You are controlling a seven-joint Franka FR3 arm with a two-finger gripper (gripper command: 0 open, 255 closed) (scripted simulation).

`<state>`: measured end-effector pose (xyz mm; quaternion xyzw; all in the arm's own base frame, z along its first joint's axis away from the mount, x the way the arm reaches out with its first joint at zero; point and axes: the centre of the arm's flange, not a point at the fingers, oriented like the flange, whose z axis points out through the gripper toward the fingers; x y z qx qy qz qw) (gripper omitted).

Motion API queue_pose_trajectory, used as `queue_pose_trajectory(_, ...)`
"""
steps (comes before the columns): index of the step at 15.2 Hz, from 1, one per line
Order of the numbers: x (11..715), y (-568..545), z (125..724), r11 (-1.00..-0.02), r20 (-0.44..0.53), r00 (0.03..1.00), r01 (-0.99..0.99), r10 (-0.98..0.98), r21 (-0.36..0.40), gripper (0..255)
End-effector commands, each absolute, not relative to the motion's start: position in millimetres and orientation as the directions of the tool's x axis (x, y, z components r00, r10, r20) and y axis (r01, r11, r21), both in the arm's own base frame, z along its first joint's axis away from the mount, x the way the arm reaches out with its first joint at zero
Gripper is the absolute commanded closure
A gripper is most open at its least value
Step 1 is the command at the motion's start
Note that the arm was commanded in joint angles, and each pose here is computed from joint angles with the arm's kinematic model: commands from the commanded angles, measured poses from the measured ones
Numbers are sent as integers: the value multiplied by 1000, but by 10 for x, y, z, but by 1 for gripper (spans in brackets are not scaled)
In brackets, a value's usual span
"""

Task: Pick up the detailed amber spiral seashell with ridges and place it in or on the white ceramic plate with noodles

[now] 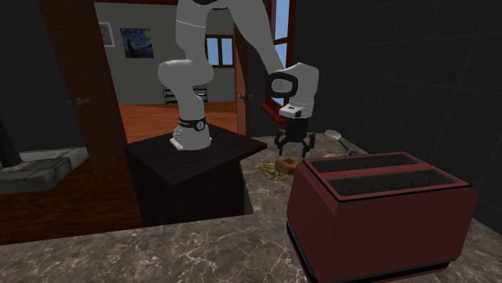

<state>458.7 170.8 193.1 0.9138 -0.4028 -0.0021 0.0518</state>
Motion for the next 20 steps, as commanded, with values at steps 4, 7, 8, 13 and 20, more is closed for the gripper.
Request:
queue_pose_trajectory(4,4567,1627,1761,-690,43,697,-716,-716,110,0)
queue_pose_trajectory(7,4557,1607,1573,-690,43,697,-716,-716,110,0)
queue_pose_trajectory(8,4557,1607,1573,-690,43,697,-716,-716,110,0)
queue_pose_trajectory(13,4557,1607,1573,-690,43,697,-716,-716,110,0)
queue_pose_trajectory(20,4551,1611,1574,-690,43,697,-716,-716,110,255)
